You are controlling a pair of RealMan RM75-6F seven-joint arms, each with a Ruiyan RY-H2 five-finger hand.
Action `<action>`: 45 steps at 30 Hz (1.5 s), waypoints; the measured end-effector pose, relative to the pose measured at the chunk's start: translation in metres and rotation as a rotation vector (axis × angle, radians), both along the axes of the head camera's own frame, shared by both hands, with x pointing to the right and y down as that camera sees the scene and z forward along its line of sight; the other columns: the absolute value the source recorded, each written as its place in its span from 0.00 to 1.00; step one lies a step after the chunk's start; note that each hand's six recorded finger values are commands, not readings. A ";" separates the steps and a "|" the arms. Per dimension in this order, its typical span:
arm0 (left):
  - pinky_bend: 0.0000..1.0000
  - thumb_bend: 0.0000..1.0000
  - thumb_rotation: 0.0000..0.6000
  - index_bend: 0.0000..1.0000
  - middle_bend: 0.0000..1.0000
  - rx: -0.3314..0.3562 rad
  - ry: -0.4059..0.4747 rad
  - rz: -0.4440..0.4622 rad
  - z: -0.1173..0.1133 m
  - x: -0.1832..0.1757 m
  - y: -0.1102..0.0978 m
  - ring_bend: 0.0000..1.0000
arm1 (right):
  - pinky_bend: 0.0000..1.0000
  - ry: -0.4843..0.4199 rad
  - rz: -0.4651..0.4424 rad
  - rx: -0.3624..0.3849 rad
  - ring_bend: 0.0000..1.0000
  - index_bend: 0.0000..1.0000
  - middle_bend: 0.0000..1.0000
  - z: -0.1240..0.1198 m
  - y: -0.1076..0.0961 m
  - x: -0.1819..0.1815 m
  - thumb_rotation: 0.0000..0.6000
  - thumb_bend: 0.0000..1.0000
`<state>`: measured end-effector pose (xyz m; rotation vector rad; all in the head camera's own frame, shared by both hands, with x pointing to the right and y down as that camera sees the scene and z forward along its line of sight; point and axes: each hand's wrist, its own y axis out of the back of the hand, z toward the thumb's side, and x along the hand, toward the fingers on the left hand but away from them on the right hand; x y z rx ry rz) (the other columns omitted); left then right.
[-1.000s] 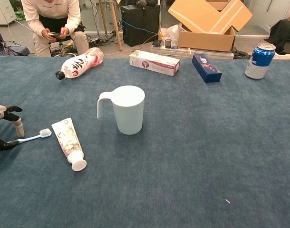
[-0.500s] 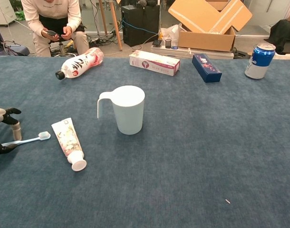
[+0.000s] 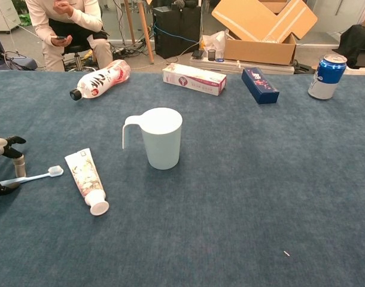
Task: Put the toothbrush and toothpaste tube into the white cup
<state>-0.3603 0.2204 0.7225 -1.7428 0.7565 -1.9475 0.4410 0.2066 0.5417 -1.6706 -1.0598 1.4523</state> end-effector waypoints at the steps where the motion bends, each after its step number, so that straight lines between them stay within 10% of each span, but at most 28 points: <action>1: 0.00 0.38 1.00 0.46 0.00 0.000 -0.002 0.002 0.000 0.000 0.000 0.00 | 0.15 0.000 0.000 0.000 0.00 0.00 0.00 0.000 0.000 0.000 1.00 0.00; 29: 0.00 0.38 1.00 0.61 0.00 0.050 -0.025 0.035 -0.002 0.000 0.000 0.00 | 0.15 -0.002 -0.001 0.003 0.00 0.00 0.00 -0.001 0.000 0.000 1.00 0.00; 45: 0.00 0.38 1.00 0.62 0.00 0.187 0.004 -0.019 -0.034 -0.008 -0.028 0.00 | 0.15 -0.009 -0.002 0.004 0.00 0.00 0.00 -0.003 0.001 0.000 1.00 0.00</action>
